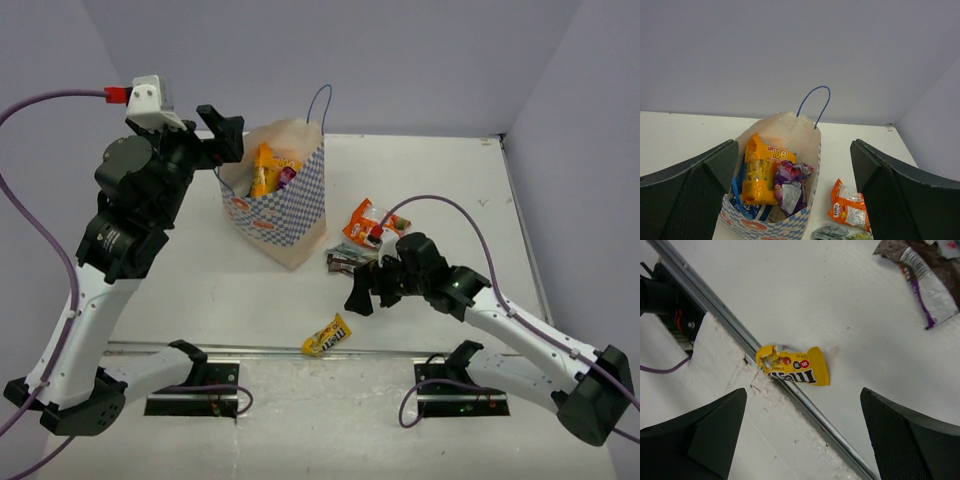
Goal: Place the snacks into the paper bag
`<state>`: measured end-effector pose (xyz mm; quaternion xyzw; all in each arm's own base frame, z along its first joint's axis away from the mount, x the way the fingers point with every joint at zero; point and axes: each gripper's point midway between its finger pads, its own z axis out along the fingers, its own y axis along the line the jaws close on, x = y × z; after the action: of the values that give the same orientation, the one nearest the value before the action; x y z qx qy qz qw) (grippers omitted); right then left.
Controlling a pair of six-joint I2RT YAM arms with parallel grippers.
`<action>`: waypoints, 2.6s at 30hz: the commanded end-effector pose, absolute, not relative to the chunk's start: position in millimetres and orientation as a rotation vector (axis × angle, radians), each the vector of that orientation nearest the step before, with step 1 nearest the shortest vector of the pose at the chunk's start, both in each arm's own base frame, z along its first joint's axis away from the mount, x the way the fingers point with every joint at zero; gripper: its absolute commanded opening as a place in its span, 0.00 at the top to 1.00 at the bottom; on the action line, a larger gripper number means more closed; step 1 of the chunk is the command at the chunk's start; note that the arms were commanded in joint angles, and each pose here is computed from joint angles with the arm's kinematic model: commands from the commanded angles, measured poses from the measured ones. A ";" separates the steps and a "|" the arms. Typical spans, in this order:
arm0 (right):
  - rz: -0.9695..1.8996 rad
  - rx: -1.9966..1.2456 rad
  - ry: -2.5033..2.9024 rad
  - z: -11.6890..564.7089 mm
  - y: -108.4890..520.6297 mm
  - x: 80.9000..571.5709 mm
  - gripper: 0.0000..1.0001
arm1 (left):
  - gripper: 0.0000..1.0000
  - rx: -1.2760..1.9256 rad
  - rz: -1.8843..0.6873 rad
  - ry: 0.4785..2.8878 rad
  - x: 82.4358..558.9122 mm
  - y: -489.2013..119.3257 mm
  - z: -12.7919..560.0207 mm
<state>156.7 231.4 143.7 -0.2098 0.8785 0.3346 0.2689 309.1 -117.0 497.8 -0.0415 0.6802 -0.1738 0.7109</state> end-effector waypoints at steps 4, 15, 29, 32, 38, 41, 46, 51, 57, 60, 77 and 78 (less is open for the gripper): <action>1.148 -0.762 2.420 120.1 260.2 128.5 0.01 | 0.00 -0.145 -0.361 1.474 300.4 -101.8 504.7; 1.111 -0.791 2.541 78.4 278.5 114.0 0.01 | 0.00 -0.195 -0.344 1.477 280.5 -84.0 501.0; 0.857 -0.672 2.596 38.0 290.4 145.2 0.01 | 0.00 -0.222 -0.336 1.458 262.6 -70.0 508.9; 0.835 -0.689 2.646 29.4 292.2 140.3 0.01 | 0.00 -0.221 -0.341 1.453 260.9 -69.7 511.4; 0.845 -0.711 2.638 31.8 291.5 133.3 0.03 | 0.00 -0.220 -0.346 1.450 259.8 -69.7 512.7; 0.850 -0.731 2.644 32.7 289.5 129.8 0.24 | 0.00 -0.224 -0.344 1.457 260.0 -69.4 508.7; 0.837 -0.725 2.649 33.8 274.5 119.9 0.48 | 0.00 -0.233 -0.343 1.449 256.6 -66.2 509.2; 0.826 -0.727 2.661 30.2 271.5 118.0 0.88 | 0.00 -0.236 -0.335 1.452 255.5 -64.4 504.6; 0.810 -0.723 2.631 45.3 269.4 122.1 0.88 | 0.00 -0.231 -0.350 1.452 256.6 -67.5 504.9; 0.830 -0.725 2.573 73.4 272.7 126.6 0.91 | 0.00 -0.234 -0.351 1.452 256.9 -67.5 504.7; 0.885 -0.606 1.997 345.3 323.0 235.6 1.00 | 0.00 -0.234 -0.362 1.432 260.4 -70.2 509.7; 0.905 -0.588 1.927 377.9 325.2 243.9 0.99 | 0.00 -0.234 -0.362 1.432 260.4 -70.2 509.7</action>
<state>217.0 329.0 327.7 -0.2406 0.8039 0.3739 0.3950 259.0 -70.6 499.0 -0.0959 0.6673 -0.1545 0.7223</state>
